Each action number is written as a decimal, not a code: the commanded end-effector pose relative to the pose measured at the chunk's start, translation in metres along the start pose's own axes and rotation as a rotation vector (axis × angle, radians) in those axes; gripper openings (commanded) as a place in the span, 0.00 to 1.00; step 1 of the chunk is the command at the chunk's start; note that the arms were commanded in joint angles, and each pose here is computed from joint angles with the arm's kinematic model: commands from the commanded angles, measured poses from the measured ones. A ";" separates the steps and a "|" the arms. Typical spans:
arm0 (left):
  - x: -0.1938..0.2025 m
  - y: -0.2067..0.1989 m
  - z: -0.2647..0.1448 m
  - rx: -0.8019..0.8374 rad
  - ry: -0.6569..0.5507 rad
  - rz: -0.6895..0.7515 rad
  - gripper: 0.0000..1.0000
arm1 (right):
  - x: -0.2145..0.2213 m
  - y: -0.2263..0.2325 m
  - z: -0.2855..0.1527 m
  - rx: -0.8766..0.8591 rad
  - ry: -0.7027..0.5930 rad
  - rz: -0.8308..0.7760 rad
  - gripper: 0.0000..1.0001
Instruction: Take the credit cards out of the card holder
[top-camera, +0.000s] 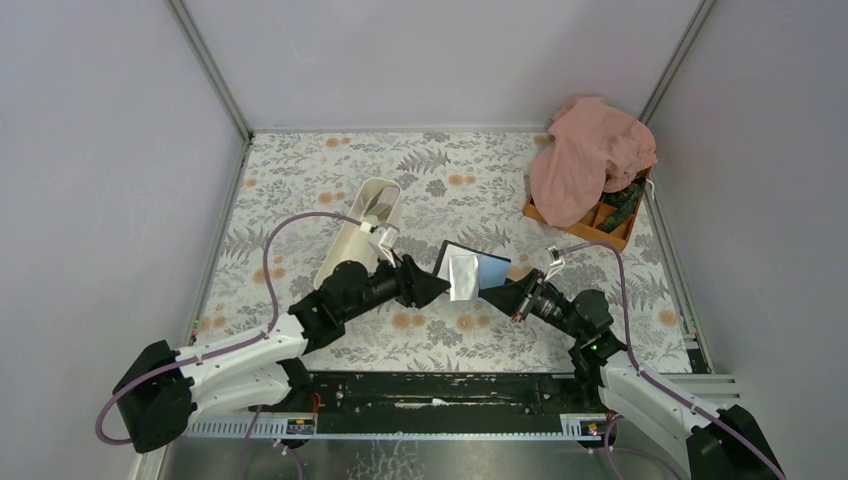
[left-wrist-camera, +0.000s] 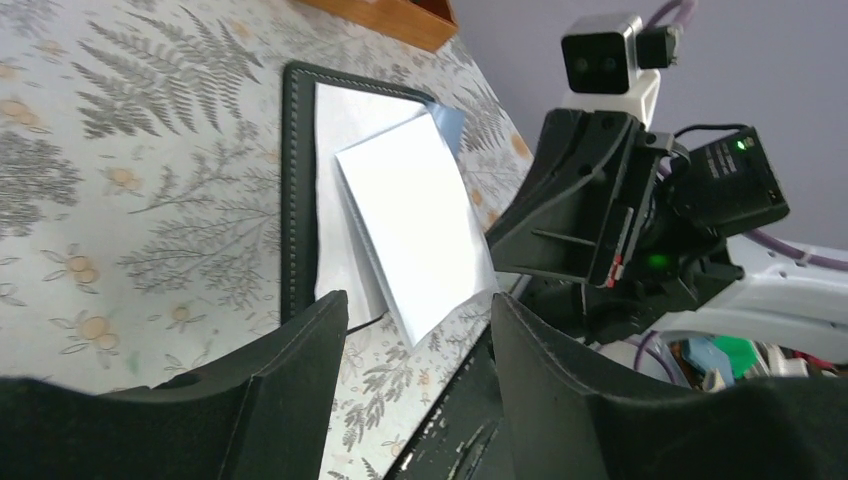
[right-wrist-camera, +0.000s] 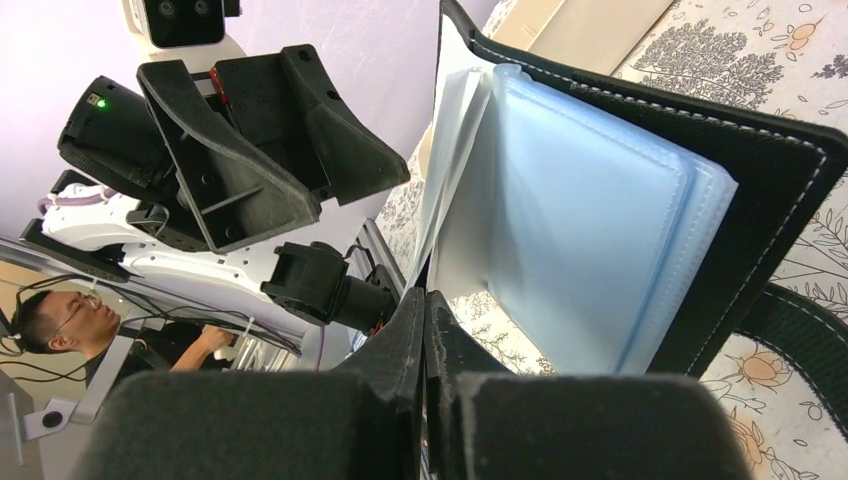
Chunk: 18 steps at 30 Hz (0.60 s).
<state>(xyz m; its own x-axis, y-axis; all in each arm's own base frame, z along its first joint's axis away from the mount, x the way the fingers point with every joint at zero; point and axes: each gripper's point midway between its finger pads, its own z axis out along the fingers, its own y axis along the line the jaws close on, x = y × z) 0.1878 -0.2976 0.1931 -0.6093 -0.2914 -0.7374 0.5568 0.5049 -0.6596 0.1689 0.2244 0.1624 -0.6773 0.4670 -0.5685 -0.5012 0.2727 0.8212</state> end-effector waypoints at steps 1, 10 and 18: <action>-0.005 -0.039 0.004 0.186 -0.018 -0.032 0.62 | -0.003 0.007 -0.003 -0.048 -0.025 -0.025 0.00; 0.012 -0.026 0.017 0.142 0.034 -0.048 0.62 | -0.004 0.012 -0.003 -0.072 -0.029 -0.018 0.00; 0.019 -0.017 0.021 0.107 0.048 -0.059 0.58 | -0.005 0.018 -0.006 -0.095 -0.040 -0.016 0.00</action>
<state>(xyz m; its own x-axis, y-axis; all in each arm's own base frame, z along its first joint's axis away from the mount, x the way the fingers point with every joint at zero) 0.1782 -0.3253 0.1739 -0.6905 -0.2448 -0.6806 0.5519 0.4300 -0.7145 0.1677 0.2247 0.1724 -0.6734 0.4838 -0.5590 -0.5121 0.2401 0.8247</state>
